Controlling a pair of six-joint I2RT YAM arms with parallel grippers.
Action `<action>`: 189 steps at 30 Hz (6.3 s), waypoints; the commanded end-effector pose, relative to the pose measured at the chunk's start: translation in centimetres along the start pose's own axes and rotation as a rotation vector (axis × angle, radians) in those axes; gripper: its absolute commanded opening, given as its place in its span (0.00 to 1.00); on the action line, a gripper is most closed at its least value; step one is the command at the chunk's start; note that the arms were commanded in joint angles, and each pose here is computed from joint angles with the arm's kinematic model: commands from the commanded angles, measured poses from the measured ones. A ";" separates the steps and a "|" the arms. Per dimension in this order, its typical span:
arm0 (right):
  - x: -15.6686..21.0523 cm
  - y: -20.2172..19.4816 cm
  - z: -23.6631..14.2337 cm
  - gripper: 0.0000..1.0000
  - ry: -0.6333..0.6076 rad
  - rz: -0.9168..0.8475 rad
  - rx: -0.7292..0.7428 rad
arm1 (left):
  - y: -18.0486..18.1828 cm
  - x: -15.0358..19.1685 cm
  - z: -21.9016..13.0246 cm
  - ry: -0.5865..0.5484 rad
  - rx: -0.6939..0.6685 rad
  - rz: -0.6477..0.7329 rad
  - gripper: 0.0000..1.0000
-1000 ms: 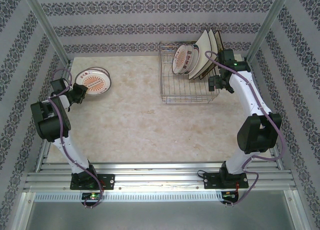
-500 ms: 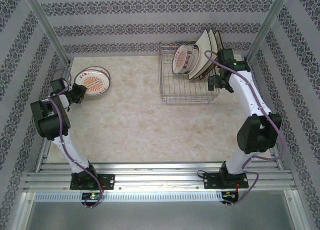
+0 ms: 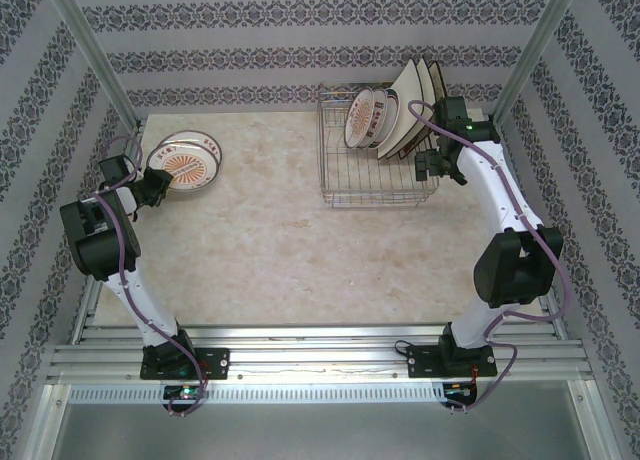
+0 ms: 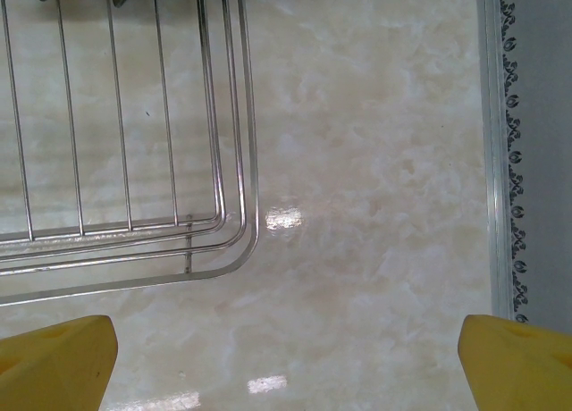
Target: Unload the plates from the dish rack
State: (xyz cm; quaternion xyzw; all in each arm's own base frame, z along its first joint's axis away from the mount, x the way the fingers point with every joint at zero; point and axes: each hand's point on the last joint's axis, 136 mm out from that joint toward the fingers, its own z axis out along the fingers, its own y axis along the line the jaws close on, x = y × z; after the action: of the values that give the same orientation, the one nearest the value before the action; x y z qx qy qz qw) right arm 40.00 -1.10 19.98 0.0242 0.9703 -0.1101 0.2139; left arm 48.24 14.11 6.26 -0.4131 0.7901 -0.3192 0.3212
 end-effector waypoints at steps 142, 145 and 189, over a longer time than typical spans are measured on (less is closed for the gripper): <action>-21.9 20.4 7.3 0.12 -0.464 0.141 -0.231 | -13.5 15.6 -4.7 0.442 -0.600 0.931 1.00; -21.9 20.5 6.9 0.04 -0.466 0.141 -0.233 | -13.3 15.5 -4.6 0.442 -0.609 0.933 1.00; -18.1 14.1 -13.9 0.00 -0.534 0.100 -0.461 | -12.7 15.1 -3.3 0.415 -0.618 0.931 1.00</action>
State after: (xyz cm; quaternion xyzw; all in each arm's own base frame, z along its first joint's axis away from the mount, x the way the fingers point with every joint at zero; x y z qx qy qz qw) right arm 53.43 15.28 35.44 -0.0108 0.8837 0.0499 0.4652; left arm 44.93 -3.27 13.18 -0.0301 0.9918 0.0359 0.1188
